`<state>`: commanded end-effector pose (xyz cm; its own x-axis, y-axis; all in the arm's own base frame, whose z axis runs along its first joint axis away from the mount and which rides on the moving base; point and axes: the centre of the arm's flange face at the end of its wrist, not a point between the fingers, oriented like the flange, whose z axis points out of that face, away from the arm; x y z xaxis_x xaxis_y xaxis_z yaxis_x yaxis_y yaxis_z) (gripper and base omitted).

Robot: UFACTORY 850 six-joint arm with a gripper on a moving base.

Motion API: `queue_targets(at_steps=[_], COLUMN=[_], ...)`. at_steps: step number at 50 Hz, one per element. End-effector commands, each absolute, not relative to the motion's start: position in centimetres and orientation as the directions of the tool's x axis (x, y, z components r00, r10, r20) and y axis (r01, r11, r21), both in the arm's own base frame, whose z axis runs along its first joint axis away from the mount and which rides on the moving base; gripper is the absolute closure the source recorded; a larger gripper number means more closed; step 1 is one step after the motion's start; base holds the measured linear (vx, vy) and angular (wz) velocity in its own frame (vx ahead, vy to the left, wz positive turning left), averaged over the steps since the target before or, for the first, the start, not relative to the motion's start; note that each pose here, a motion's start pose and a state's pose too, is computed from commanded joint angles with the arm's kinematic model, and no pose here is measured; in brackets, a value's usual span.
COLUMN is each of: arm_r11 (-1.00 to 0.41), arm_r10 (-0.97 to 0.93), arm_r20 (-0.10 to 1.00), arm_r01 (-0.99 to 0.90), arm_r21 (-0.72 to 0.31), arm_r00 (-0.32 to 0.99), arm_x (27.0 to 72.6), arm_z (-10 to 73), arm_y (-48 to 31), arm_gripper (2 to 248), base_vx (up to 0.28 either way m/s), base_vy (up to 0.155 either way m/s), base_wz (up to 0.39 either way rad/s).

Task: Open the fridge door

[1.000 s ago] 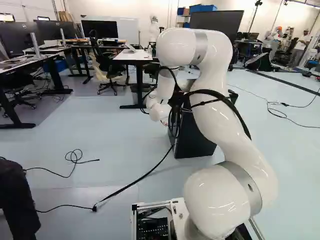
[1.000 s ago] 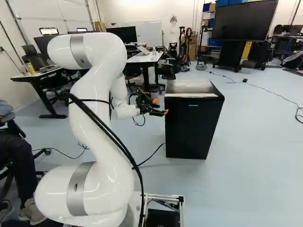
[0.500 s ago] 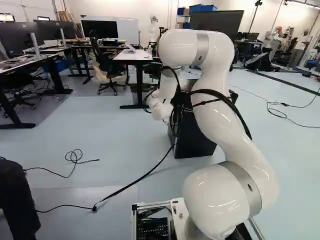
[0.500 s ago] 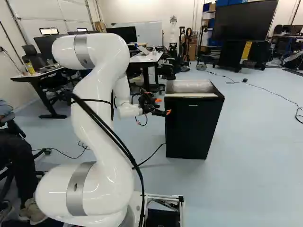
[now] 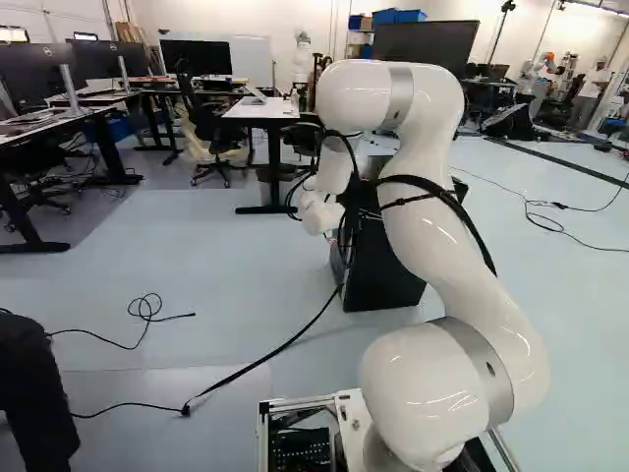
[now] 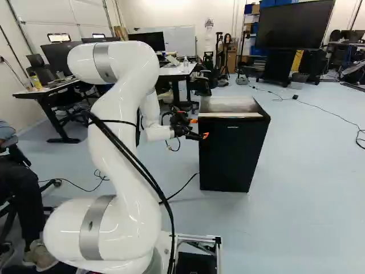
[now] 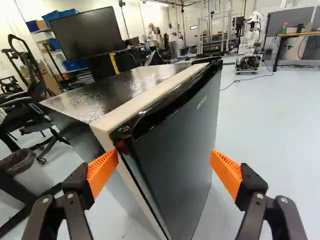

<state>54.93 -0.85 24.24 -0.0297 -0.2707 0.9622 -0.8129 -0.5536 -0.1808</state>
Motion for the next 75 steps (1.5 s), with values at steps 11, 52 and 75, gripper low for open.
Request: queue_targets(at_steps=[11,52,75], arm_r11=[-0.542,-0.369,-0.214], arm_r10=[-0.27,-0.282,-0.29], arm_r20=[0.962,0.959,0.956], arm_r01=[-0.82,-0.919,-0.971], arm_r21=[-0.182,-0.136,-0.101], arm_r00=[-0.034,-0.029,-0.036], arm_x=[55.0,48.9,44.4], arm_z=[24.2,24.5,24.6], arm_y=[-1.6,-5.8,-8.3], arm_gripper=[3,3,3], base_vx=[0.0,-0.003,0.0], base_vy=[0.0,0.0,0.0], base_wz=[0.0,-0.002,0.0])
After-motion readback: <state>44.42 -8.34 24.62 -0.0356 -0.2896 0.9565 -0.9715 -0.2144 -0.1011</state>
